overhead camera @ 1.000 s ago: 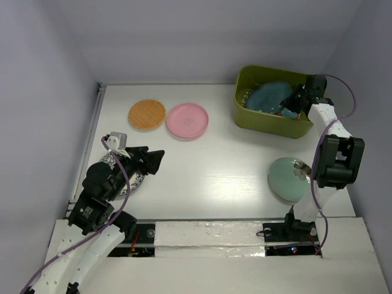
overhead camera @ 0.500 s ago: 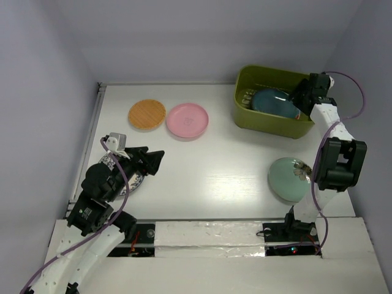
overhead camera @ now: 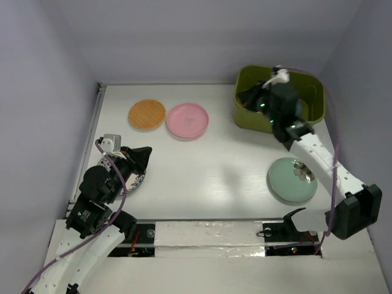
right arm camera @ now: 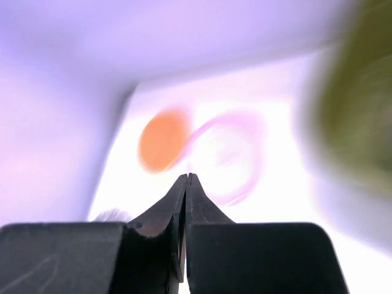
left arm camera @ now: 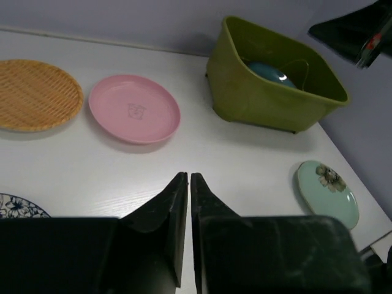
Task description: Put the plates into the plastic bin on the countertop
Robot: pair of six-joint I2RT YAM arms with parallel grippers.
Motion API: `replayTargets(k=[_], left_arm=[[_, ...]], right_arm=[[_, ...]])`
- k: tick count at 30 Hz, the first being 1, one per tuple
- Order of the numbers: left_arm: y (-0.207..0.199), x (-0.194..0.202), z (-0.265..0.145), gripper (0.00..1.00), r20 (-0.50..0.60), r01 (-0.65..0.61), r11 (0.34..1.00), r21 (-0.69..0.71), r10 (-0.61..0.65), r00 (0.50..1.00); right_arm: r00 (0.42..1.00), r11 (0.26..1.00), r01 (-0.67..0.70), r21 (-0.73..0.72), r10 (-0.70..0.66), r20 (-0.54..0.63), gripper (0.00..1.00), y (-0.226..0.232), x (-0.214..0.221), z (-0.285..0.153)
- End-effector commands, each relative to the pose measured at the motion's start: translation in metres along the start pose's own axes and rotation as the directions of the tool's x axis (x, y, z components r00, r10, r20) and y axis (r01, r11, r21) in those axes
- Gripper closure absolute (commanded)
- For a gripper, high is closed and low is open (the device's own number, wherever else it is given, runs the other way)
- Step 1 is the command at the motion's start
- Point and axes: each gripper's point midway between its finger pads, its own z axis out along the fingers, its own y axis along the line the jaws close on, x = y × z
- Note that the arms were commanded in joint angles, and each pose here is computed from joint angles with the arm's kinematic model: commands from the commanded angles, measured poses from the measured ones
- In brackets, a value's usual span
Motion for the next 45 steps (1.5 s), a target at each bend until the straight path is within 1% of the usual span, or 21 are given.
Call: replayTargets(k=[1,2,3,8,13,14,16,18,23,26,28,29,31,33,37,38,39,41,42,43,45], left_arm=[[0.005,-0.019,-0.004,1.0,0.074,0.01,0.999,-0.044,-0.007,0.997],[0.007,-0.019,-0.004,1.0,0.073,0.01,0.998,-0.055,-0.006,0.997],[0.007,-0.021,-0.005,1.0,0.081,0.012,0.998,-0.061,-0.007,0.997],[0.011,-0.028,-0.006,1.0,0.102,0.017,0.996,-0.087,-0.008,0.995],[0.013,-0.021,-0.005,0.97,0.084,0.022,0.996,-0.091,-0.014,0.996],[0.013,-0.02,-0.005,0.96,0.082,0.023,0.995,-0.092,-0.015,0.997],[0.013,-0.02,-0.004,0.94,0.081,0.024,0.996,-0.091,-0.017,0.997],[0.012,-0.02,-0.003,0.91,0.082,0.024,0.996,-0.085,-0.017,0.996],[0.011,-0.018,-0.003,0.87,0.075,0.027,0.996,-0.08,-0.021,0.997],[0.012,-0.019,-0.004,0.86,0.081,0.028,0.996,-0.082,-0.022,0.996],[0.012,-0.02,-0.006,0.86,0.088,0.03,0.996,-0.082,-0.022,0.996],[0.012,-0.02,-0.006,0.85,0.09,0.031,0.996,-0.083,-0.024,0.996],[0.012,-0.021,-0.007,0.85,0.092,0.032,0.996,-0.084,-0.024,0.995],[0.012,-0.022,-0.007,0.85,0.098,0.031,0.996,-0.082,-0.023,0.995],[0.012,-0.025,-0.009,0.85,0.108,0.035,0.996,-0.084,-0.025,0.994],[0.014,-0.025,-0.01,0.85,0.112,0.034,0.995,-0.091,-0.024,0.993],[0.014,-0.026,-0.011,0.84,0.117,0.038,0.995,-0.093,-0.027,0.993],[0.015,-0.031,-0.015,0.84,0.142,0.045,0.994,-0.099,-0.03,0.989],[0.016,-0.032,-0.017,0.84,0.151,0.05,0.994,-0.099,-0.034,0.988],[0.015,-0.034,-0.02,0.84,0.165,0.055,0.994,-0.095,-0.039,0.986],[0.015,-0.036,-0.022,0.83,0.175,0.057,0.994,-0.092,-0.041,0.984]], right_arm=[[0.985,0.982,-0.089,-0.167,0.063,-0.158,1.0,0.061,0.091,0.013],[0.977,0.975,-0.104,-0.198,0.063,-0.202,1.0,0.078,0.114,0.013],[0.952,0.964,-0.128,-0.234,0.053,-0.302,1.0,0.107,0.165,0.011],[0.87,0.919,-0.212,-0.331,0.024,-0.493,1.0,0.182,0.278,0.01],[0.767,0.851,-0.375,-0.369,0.061,-0.638,0.31,0.221,0.363,0.001],[0.74,0.86,-0.378,-0.342,0.059,-0.67,0.3,0.214,0.39,0.004],[0.71,0.831,-0.426,-0.359,0.06,-0.702,0.29,0.228,0.403,0.002],[0.653,0.839,-0.44,-0.32,0.055,-0.755,0.3,0.226,0.442,-0.002],[0.593,0.823,-0.514,-0.242,0.137,-0.793,0.35,0.234,0.474,0.015],[0.562,0.814,-0.554,-0.173,0.212,-0.8,0.46,0.23,0.489,0.026],[0.542,0.806,-0.578,-0.127,0.263,-0.798,0.65,0.227,0.496,0.032],[0.537,0.802,-0.586,-0.119,0.274,-0.798,0.71,0.228,0.496,0.033],[0.543,0.781,-0.613,-0.12,0.307,-0.781,0.91,0.233,0.485,0.035],[0.573,0.786,-0.602,-0.141,0.302,-0.762,1.0,0.229,0.477,0.032],[0.679,0.789,-0.563,-0.247,0.271,-0.682,1.0,0.24,0.42,0.02],[0.71,0.755,-0.578,-0.31,0.278,-0.647,1.0,0.26,0.376,0.008],[0.759,0.761,-0.547,-0.349,0.275,-0.591,1.0,0.258,0.35,0.012],[0.812,0.783,-0.498,-0.373,0.27,-0.518,1.0,0.242,0.312,0.01],[0.848,0.771,-0.481,-0.417,0.289,-0.445,1.0,0.244,0.261,0.004],[0.865,0.797,-0.46,-0.392,0.303,-0.4,1.0,0.21,0.239,0.018],[0.895,0.78,-0.435,-0.449,0.317,-0.314,1.0,0.194,0.172,0.008]])
